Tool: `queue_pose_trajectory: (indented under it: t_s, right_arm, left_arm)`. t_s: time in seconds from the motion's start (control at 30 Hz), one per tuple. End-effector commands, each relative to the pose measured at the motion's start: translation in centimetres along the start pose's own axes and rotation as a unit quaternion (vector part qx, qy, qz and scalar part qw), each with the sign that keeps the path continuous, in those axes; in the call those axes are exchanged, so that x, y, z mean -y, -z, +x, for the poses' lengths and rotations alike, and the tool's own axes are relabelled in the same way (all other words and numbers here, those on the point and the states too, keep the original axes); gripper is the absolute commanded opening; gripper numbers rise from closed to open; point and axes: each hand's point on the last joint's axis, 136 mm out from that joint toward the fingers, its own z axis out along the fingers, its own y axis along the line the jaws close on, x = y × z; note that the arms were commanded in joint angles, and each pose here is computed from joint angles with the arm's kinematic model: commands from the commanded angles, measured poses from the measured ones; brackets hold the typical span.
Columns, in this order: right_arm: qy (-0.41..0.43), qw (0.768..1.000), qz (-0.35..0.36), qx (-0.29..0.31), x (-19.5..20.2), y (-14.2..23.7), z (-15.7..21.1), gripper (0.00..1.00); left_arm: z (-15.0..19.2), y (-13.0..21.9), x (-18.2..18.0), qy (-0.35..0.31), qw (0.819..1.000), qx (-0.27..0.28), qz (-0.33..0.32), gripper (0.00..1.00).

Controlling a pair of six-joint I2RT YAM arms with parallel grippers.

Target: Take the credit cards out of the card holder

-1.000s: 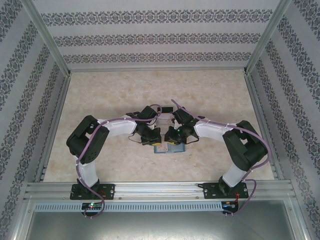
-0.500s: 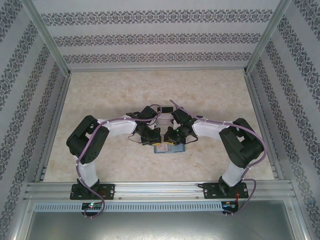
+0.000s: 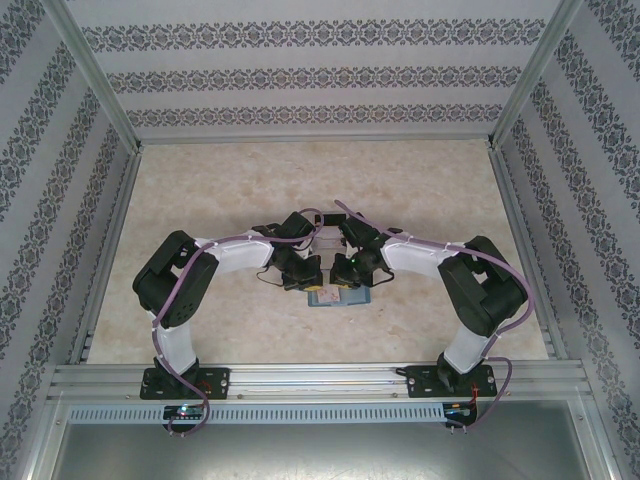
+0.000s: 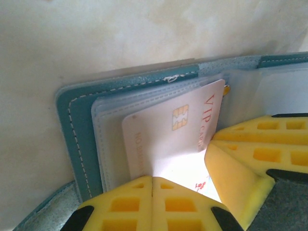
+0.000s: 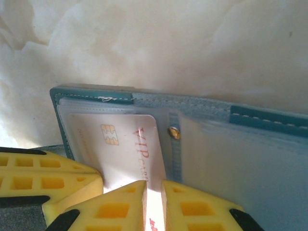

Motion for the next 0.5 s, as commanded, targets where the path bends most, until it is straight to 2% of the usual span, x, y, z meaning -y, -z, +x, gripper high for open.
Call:
queue_pose_trajectory:
  t_s: [0.0,0.47]
  right_arm:
    - [0.008,0.999,0.034,0.008,0.9,0.7,0.1,0.18]
    - [0.009,1.0,0.015,0.01,0.1,1.2,0.3,0.19]
  left_arm:
    - [0.5,0.5,-1.2,0.007,1.0,-0.004,-0.02,0.04]
    - [0.7,0.2,-2.6,0.008,0.998,-0.018,-0.058,0.01]
